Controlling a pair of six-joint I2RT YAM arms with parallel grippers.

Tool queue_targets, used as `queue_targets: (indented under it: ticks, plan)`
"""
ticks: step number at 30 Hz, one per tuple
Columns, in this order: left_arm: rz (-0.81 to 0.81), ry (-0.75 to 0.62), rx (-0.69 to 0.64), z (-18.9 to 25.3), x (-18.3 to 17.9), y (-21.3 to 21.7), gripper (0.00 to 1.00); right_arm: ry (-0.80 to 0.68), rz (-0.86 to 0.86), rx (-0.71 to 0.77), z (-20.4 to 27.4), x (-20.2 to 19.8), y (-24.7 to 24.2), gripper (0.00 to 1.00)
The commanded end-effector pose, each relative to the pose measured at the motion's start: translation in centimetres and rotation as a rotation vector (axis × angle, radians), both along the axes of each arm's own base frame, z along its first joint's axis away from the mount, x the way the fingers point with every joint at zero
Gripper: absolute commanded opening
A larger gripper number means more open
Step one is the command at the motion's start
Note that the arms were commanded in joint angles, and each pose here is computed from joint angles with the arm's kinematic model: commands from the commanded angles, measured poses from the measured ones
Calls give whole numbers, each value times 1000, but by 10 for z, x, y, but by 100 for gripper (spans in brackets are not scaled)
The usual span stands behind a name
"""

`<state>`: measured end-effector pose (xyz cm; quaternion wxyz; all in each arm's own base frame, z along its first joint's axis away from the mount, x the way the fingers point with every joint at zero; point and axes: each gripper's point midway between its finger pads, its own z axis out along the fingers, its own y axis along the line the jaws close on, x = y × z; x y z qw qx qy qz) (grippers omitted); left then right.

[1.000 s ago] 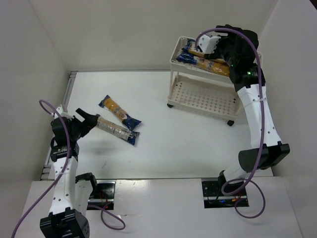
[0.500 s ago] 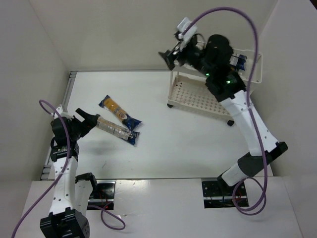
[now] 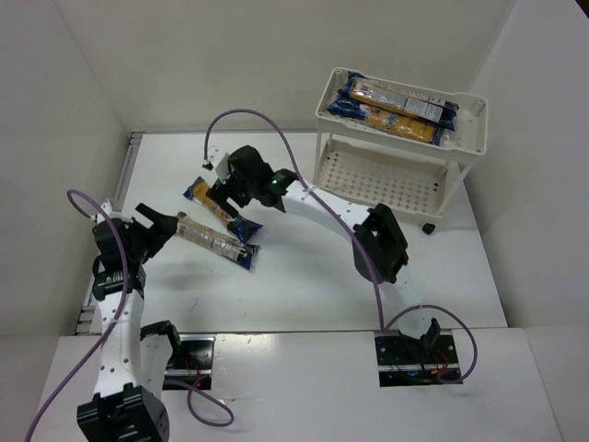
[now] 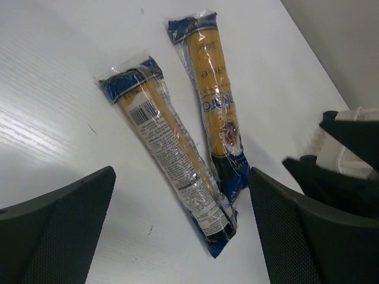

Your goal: Place and organize the pasta boxes and bags onto the shelf

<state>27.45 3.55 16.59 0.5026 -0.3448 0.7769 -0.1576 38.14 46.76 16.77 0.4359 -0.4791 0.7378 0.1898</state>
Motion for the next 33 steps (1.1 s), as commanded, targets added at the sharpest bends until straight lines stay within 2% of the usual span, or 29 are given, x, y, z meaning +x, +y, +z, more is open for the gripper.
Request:
queue_targets:
  ticks: [1,2,3,6,11,13,14,15,16,21,25,29,31,33]
  plan:
    - [-5,40,-141,-13,0,-13,100,-98,-125,168,60,45,15,91]
    - [-17,42,-169,-14,3,-17,100,-68,-144,155,37,51,21,91]
    - [-35,84,-213,-27,2,-23,100,-78,-144,170,42,55,26,92]
    - [-61,140,-237,-40,6,-30,100,-45,-174,180,21,63,35,92]
    - [-93,296,-217,-66,-6,-33,100,-3,-142,139,-19,60,57,92]
    - [-109,313,-210,-63,-2,-34,100,16,-135,120,-39,66,66,92]
    - [-124,336,-193,-65,-2,-34,100,18,-139,131,-25,68,68,92]
    - [-133,327,-179,-61,3,-33,100,40,-158,119,-36,69,69,92]
    - [-135,306,-142,-47,12,-27,100,82,-168,80,-68,68,68,92]
    - [-173,273,115,-21,31,4,100,103,-189,47,-89,64,68,92]
    - [-209,292,194,-24,27,10,100,105,-160,21,-93,56,70,92]
    - [-240,248,237,-18,31,10,100,157,-141,-61,-124,40,62,92]
    - [-241,227,253,-13,32,10,100,162,-127,-83,-130,34,63,87]
    - [-241,228,253,-14,30,10,100,177,-101,-125,-147,19,65,75]
